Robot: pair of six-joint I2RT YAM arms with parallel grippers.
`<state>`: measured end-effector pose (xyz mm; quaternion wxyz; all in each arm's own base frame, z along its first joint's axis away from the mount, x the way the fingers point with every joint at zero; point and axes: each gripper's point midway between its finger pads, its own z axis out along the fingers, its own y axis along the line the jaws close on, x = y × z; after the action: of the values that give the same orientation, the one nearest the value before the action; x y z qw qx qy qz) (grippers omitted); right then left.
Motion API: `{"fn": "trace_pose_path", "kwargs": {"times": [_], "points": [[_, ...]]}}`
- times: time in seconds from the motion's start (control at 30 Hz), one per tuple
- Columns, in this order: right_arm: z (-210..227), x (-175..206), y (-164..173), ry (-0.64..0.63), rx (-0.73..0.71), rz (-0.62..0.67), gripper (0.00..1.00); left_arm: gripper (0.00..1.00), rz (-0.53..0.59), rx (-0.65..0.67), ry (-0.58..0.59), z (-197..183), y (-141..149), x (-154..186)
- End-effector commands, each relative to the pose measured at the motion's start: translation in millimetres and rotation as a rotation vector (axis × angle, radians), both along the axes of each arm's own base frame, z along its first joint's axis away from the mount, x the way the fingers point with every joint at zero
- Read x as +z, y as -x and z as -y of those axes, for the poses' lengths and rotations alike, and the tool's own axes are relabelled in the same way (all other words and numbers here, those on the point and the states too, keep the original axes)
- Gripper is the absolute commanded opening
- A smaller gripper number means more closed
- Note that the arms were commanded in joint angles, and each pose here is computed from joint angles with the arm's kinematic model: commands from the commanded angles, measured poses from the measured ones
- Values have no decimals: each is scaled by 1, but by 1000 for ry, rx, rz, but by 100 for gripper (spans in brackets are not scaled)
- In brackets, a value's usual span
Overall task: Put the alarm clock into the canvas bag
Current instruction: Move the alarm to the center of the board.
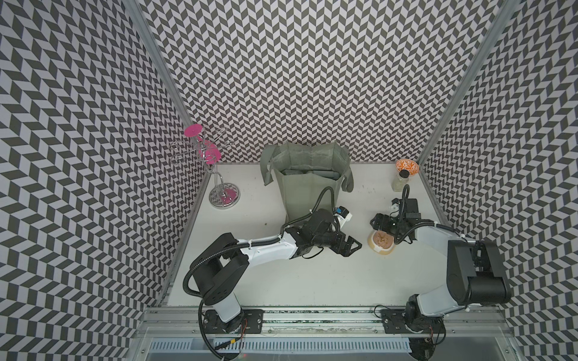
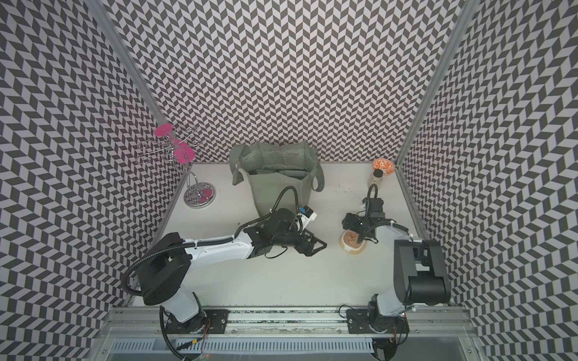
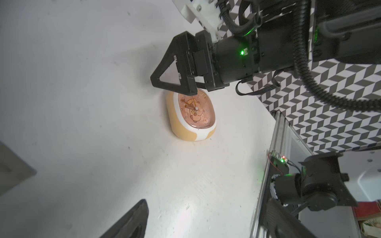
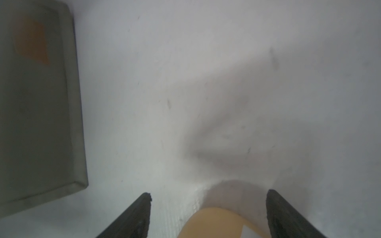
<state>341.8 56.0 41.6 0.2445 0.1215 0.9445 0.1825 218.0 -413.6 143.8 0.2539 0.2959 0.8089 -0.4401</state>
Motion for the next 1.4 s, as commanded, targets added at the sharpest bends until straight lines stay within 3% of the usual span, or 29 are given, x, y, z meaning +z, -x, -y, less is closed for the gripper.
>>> {"fn": "trace_pose_path", "kwargs": {"times": [0.0, 0.13, 0.27, 0.37, 0.5, 0.73, 1.07, 1.37], "points": [[-33, 15, 13, -81, 17, 20, 83, 93, -11, 29, 86, -9, 7, 19], [-63, 43, 22, -153, 97, 61, 83, 95, -54, 26, 102, -22, 21, 7], [-35, 68, 22, -110, -13, 125, 83, 96, -92, 26, 87, -24, 21, -8], [-6, 59, 32, -73, -145, 123, 84, 97, -126, 8, 88, -16, 20, -18], [5, 38, 53, -125, -229, 84, 82, 97, -156, 6, 86, -6, 13, -32], [7, 12, 76, -167, -291, 49, 84, 88, -215, -41, 135, 19, 1, -42], [-27, -14, 82, -266, -92, 4, 79, 89, -220, 41, 61, 21, -21, -68], [-99, -1, 94, -417, 241, 9, 74, 90, -276, 90, 25, -11, -18, -88]]}}
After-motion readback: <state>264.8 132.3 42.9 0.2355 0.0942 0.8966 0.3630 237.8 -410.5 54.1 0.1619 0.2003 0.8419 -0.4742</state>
